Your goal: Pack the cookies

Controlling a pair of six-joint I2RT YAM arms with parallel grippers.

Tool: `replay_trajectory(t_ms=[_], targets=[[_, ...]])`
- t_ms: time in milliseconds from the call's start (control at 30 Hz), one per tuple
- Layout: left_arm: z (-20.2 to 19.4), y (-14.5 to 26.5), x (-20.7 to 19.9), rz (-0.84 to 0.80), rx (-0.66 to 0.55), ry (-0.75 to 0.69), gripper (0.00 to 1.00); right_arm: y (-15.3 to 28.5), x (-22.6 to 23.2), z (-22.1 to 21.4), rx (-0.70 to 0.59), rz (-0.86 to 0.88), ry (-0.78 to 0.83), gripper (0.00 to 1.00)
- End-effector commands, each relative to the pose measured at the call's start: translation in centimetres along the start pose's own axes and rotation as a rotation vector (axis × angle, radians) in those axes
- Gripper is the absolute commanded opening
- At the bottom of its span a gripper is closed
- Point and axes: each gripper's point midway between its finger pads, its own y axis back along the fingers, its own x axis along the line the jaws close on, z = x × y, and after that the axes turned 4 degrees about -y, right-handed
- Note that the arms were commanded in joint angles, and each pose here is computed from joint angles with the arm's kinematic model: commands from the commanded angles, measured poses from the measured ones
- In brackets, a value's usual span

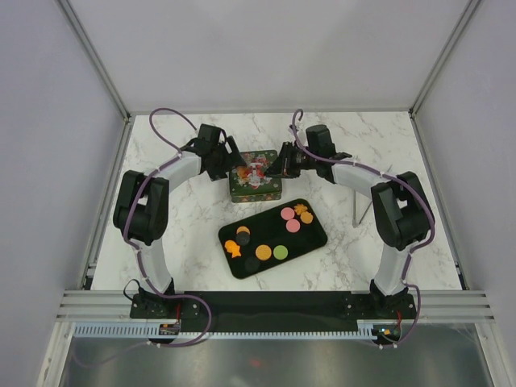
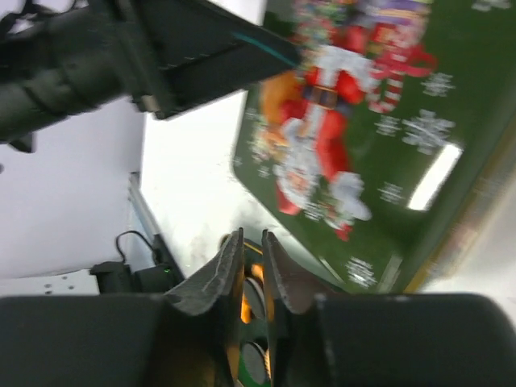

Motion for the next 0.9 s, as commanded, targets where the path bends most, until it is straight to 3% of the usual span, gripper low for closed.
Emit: replay_trajectory(t_ms=[0, 133, 200, 333, 600, 867], targets=[[-0.2, 0.1, 0.0, 0.008, 0.031, -0.052, 0.89, 0.0, 5.5, 0.4, -0.014, 0.191, 0.035, 0.2], [-0.3, -0.2, 0.0, 0.007, 0.041, -0.049, 0.89, -2.6, 0.9, -1.9, 0.005, 0.228, -0.069, 0.08], [-0.4, -0.3, 0.1, 0.01, 0.045, -0.049, 0.89, -3.1, -2.4, -4.4, 0.047, 0.226, -0.2, 0.04], [-0.4, -0.3, 0.0, 0.01, 0.045, -0.053, 0.89, -4.0, -6.5, -7.0, 0.048, 0.273, -0.312, 0.0], [-0.2, -0.2, 0.1, 0.021, 0.038, -0.059, 0.89, -3.5, -5.4, -5.8, 0.046, 0.251, -0.244, 0.0], [0.9, 0.4, -0.2, 0.027, 0.014, -0.077, 0.89, -1.0, -0.1, -1.6, -0.002, 0.28, -0.115, 0.06]])
